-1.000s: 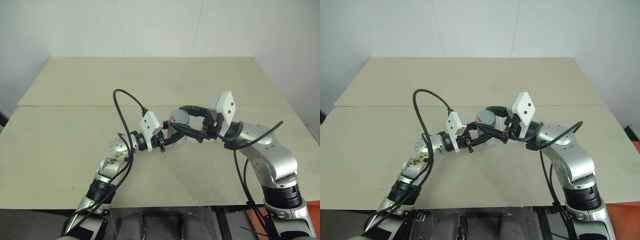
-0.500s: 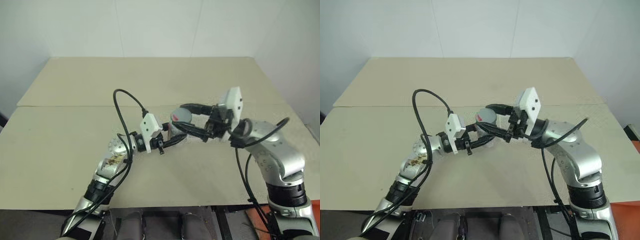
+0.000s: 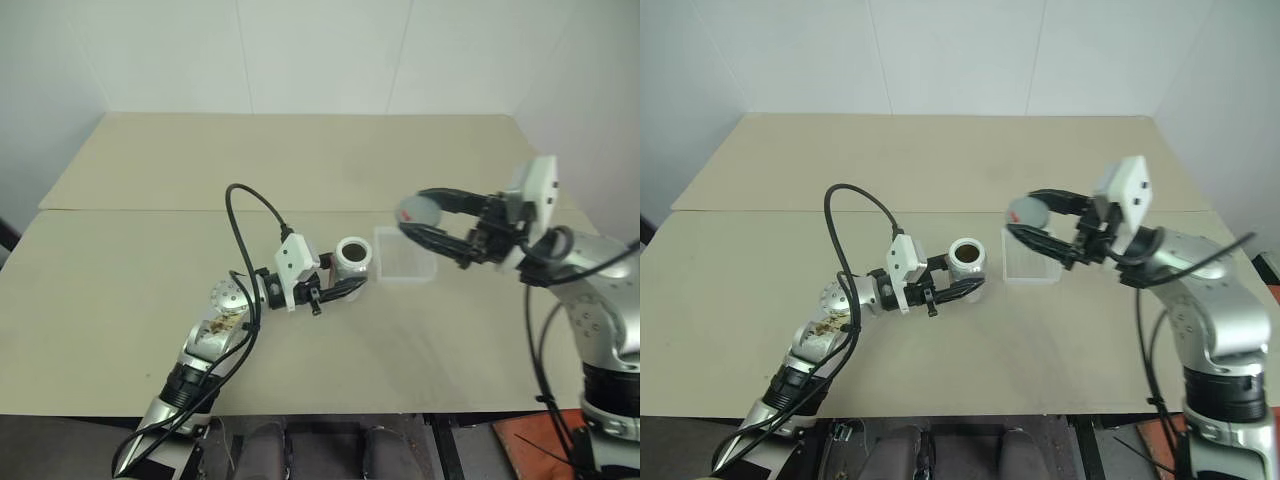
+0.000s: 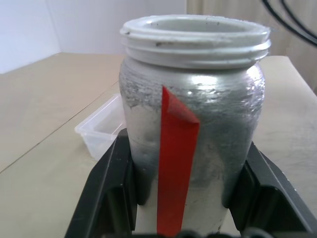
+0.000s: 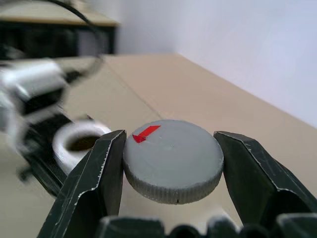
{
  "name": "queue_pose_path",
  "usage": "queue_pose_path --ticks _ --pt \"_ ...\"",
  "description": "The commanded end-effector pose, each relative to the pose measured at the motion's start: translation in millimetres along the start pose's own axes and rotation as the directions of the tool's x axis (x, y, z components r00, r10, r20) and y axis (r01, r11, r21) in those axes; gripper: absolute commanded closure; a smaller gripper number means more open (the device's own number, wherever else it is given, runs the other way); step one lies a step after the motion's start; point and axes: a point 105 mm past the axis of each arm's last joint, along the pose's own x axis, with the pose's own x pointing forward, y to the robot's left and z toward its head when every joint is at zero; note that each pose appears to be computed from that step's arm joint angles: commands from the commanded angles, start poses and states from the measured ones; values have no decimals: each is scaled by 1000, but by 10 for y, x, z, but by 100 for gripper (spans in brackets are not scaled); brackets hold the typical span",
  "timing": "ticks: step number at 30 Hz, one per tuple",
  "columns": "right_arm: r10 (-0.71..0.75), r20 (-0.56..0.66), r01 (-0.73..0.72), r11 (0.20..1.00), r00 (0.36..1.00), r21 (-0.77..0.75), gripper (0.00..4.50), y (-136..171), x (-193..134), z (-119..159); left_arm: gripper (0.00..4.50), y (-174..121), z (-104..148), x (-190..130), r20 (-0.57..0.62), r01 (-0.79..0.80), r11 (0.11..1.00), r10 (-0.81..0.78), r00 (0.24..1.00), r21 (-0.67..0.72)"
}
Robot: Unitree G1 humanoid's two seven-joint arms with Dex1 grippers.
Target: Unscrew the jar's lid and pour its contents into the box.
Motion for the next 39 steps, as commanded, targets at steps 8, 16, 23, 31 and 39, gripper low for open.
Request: queue_pose_path --ticks 8,16,23,31,39 --pt "-501 -279 550 825 819 131 142 -180 -554 -889 255 243 156 8 20 -38 995 36 999 87" --pt "-472 -519 594 800 712 87 121 33 -683 -1497 255 299 158 86 31 -36 993 33 999 109" --pt "-399 -512 500 864 761 68 2 150 -650 -1390 255 405 180 126 36 -90 983 85 996 159" --pt "-348 -353 364 931 868 -25 2 63 -565 -770 255 600 251 310 34 -72 950 65 997 305" --pt "-245 -331 221 969 911 -111 2 153 -539 -350 255 831 319 566 -69 23 853 15 998 522"
